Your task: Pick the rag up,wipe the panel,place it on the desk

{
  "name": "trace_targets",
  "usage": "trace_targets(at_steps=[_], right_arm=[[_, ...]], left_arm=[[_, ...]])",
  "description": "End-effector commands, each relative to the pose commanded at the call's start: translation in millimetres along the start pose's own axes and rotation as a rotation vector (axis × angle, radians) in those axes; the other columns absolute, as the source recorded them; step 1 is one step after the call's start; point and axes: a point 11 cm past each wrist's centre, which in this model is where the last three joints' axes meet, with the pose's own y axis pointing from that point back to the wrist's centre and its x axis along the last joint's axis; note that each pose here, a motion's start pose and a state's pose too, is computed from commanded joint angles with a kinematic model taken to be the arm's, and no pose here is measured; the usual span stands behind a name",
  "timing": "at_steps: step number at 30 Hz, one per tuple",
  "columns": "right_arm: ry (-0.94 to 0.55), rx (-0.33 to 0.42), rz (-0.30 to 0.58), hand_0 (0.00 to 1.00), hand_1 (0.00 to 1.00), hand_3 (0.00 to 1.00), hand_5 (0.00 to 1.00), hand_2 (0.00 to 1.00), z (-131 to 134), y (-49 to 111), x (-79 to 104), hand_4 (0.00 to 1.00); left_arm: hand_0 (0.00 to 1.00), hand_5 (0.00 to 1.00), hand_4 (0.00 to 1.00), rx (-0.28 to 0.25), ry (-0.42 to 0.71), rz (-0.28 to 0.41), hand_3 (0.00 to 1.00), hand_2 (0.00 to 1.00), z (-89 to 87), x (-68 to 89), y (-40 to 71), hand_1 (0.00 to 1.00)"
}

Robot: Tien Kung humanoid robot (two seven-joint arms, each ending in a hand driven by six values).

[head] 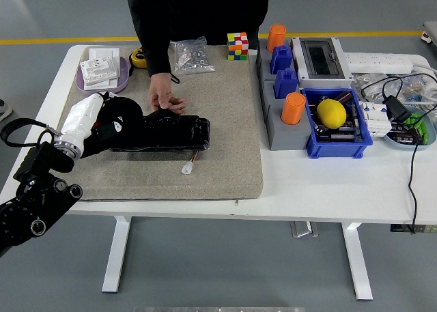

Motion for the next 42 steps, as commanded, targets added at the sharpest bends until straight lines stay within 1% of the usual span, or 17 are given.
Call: trace_targets(at_steps=[7,13,22,32,37,42], right_arm=[[0.005,0.0,-0.001,0.714,0.558,0.638,0.66,0.677,-0.5,-0.1,0.2,0.998],[0.012,-0.001,-0.003,0.714,0.558,0.636,0.659,0.677,-0.6,-0.1,0.3,0.998],[0.017,0.001,-0.003,0.712,0.558,0.636,0.656,0.677,-2.7,0.0,1.0,0.998],[0.019,0.002,-0.009,0.711,0.558,0.636,0.657,0.677,-5.0,-0.2,0.0,0.998],[0.022,0.006,-0.01,0.711,0.558,0.636,0.657,0.677,-7.8,-0.2,-0.5,0.998],[0.023,0.007,-0.013,0.712,0.558,0.635,0.656,0.677,-8.8,-0.1,-0.9,0.998]], left_arm=[[0.297,0.002,0.002,-0.038,-0.002,-0.034,0.369,0.5,18.9,-15.2,-1.8,0.164],[0.294,0.002,0.002,-0.073,-0.013,-0.062,0.371,0.5,32.7,-24.2,-1.4,0.163],[0.289,0.002,0.002,-0.146,-0.04,-0.116,0.376,0.502,62.3,-41.3,-2.4,0.164],[0.289,0.002,0.002,-0.207,-0.057,-0.147,0.38,0.506,90.4,-52.0,-5.5,0.166],[0.289,0.002,0.002,-0.228,-0.058,-0.16,0.38,0.506,101.5,-57.8,-5.5,0.166],[0.286,0.002,0.002,-0.238,-0.063,-0.176,0.382,0.505,106.2,-63.7,-3.9,0.165]])
